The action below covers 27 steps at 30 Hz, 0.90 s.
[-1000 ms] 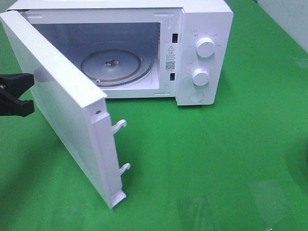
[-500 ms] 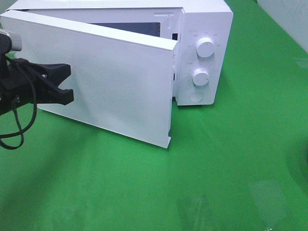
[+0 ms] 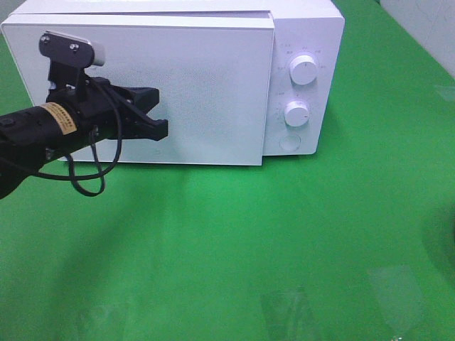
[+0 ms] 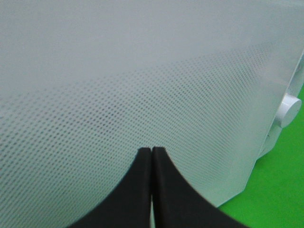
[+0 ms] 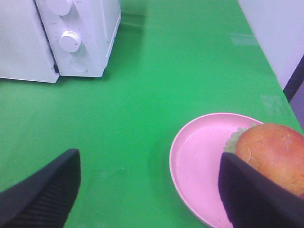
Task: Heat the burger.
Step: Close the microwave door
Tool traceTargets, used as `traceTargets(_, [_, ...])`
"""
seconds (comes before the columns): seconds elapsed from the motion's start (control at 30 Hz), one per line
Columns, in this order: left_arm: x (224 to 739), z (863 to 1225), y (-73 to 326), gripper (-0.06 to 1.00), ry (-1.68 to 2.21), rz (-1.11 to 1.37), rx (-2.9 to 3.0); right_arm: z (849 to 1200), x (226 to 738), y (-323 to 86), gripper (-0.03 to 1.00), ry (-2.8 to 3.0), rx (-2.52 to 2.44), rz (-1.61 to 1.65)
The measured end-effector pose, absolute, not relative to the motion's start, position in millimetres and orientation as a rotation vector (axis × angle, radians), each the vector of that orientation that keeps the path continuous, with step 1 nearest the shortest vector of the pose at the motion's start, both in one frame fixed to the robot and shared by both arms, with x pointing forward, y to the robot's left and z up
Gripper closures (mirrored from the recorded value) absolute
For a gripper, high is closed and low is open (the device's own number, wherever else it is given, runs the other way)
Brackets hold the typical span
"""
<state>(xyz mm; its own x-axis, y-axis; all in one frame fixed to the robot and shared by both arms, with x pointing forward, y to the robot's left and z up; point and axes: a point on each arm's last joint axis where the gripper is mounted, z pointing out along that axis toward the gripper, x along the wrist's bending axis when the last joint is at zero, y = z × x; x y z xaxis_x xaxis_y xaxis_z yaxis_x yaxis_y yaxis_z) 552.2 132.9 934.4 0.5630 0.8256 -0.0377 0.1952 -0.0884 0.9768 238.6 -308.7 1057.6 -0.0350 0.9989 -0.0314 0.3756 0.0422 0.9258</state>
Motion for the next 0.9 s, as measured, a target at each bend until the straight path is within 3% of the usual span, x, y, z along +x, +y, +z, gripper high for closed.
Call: traceTargets(0.9, [598.4,932.6,48.3,0.94,0.746,0.61,1.725,1057.6,238.6,-308.7,0.21,1.527,1.444,0.994])
